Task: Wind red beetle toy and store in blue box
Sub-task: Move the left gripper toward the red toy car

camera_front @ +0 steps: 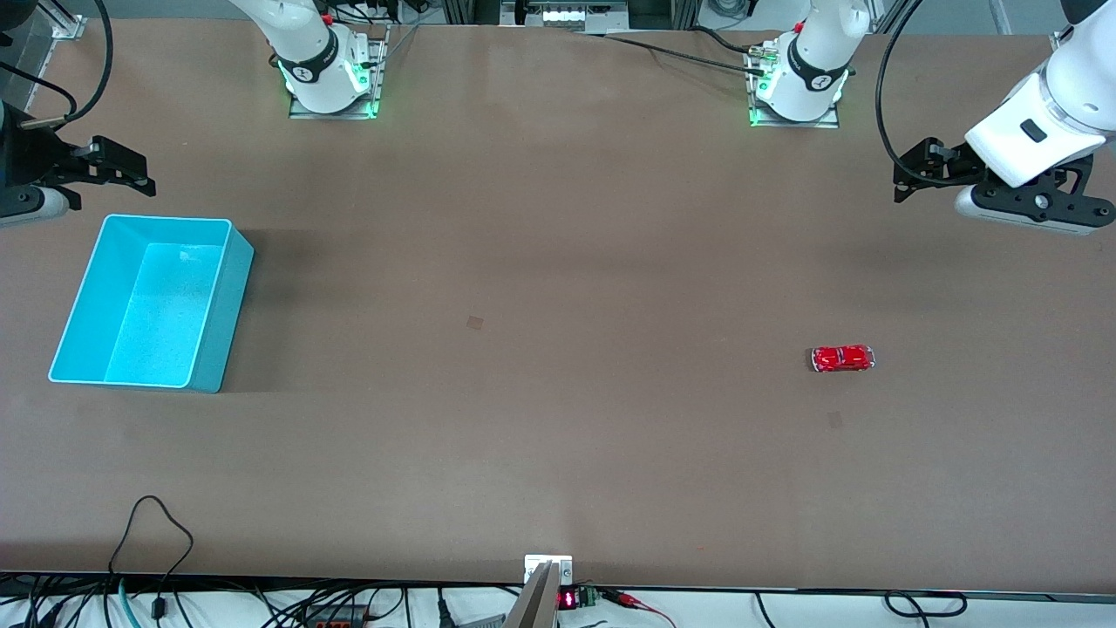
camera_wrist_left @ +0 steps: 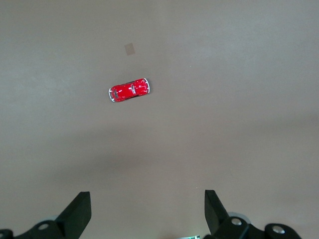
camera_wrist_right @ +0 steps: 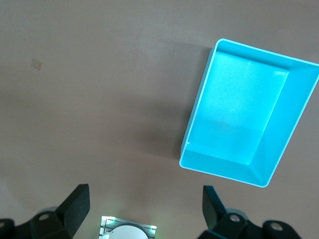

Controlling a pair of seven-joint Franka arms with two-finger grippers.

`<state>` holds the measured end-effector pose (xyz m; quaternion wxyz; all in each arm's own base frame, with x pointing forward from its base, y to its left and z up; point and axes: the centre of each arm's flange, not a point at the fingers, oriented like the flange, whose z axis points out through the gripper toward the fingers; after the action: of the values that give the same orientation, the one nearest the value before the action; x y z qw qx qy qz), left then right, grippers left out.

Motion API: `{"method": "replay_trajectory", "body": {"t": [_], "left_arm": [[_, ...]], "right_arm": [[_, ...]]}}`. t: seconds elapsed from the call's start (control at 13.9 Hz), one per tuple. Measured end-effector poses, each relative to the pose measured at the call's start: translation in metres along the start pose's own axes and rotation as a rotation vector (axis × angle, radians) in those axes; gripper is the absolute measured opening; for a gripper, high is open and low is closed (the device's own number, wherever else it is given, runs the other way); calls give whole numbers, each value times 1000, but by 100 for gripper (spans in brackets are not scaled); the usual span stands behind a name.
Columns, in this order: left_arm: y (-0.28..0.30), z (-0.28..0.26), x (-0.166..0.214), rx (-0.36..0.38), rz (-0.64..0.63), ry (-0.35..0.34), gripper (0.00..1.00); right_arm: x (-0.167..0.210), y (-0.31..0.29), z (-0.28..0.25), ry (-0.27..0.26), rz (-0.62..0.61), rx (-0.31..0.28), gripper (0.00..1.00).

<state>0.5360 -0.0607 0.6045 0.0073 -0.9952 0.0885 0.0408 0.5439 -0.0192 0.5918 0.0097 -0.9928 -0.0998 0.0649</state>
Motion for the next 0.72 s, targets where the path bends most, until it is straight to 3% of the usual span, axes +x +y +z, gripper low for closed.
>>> {"method": "replay_trajectory", "body": {"t": [0.57, 0.72], "left_arm": [[-4, 0, 0, -1, -8, -1, 100], [-4, 3, -4, -3, -8, -34, 100]], "right_arm": [[0, 1, 0, 0, 1, 0, 100], [0, 1, 0, 0, 1, 0, 100]]}}
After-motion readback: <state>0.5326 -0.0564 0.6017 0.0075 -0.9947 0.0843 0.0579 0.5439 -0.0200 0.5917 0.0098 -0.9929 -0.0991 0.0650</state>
